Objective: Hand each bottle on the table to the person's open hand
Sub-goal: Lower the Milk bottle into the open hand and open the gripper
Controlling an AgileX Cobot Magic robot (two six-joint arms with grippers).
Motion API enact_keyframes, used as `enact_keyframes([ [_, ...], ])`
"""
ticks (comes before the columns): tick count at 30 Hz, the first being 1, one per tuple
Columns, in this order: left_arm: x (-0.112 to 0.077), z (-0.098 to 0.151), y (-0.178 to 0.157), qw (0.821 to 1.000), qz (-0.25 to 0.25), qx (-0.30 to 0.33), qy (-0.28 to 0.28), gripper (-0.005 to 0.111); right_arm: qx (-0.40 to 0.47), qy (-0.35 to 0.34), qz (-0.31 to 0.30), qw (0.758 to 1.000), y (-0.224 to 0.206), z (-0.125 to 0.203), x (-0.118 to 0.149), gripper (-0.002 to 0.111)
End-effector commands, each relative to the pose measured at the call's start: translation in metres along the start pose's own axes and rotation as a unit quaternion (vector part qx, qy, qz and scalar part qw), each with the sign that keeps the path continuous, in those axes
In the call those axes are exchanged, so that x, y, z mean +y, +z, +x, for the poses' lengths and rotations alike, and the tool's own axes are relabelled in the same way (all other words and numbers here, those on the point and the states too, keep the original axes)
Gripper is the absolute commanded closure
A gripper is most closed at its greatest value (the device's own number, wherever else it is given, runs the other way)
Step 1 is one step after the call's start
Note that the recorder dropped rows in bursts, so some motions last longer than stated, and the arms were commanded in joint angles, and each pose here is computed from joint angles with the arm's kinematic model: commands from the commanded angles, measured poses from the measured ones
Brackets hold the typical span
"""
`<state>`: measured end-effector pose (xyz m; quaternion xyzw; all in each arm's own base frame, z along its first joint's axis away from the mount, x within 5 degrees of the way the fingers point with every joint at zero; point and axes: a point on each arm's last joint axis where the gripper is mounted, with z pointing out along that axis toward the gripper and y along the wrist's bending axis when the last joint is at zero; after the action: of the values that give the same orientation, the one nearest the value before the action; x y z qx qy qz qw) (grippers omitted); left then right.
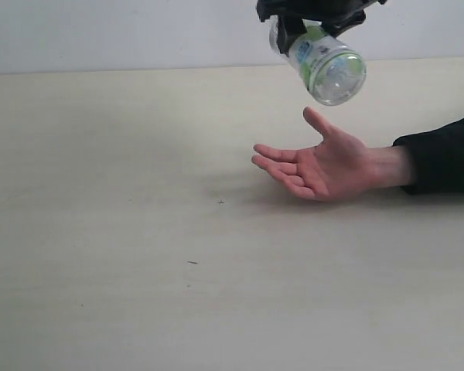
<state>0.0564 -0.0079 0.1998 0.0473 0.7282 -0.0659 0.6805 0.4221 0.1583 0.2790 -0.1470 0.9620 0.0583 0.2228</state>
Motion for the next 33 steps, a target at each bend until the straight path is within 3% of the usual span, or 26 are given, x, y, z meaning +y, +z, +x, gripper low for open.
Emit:
enact_keyframes([
  [1,0.0,0.0,0.0,1.0,0.0,-0.003,-0.005,0.107,0.002,-0.014,0.008,1.0,-0.012,0.017,-0.01,0.108],
  [4,0.0,0.0,0.0,1.0,0.0,-0.003,-0.005,0.107,0.005,-0.019,0.005,1.0,-0.014,0.033,-0.01,0.108],
  [9,0.0,0.0,0.0,1.0,0.0,-0.003,-0.005,0.107,0.039,-0.007,-0.055,0.998,0.0,0.065,0.0,0.108],
  [16,0.0,0.0,0.0,1.0,0.0,-0.003,-0.005,0.107,0.046,0.011,-0.048,0.998,0.034,0.101,-0.004,0.108],
  [22,0.0,0.0,0.0,1.0,0.0,-0.003,-0.005,0.107,0.022,0.015,-0.04,0.999,0.044,0.11,-0.006,0.107],
  [25,0.0,0.0,0.0,1.0,0.0,-0.003,-0.005,0.107,0.022,0.017,-0.041,0.999,0.045,0.11,-0.006,0.096],
  [33,0.0,0.0,0.0,1.0,0.0,-0.003,-0.005,0.107,0.043,0.016,-0.044,0.998,0.044,0.114,-0.005,0.045],
])
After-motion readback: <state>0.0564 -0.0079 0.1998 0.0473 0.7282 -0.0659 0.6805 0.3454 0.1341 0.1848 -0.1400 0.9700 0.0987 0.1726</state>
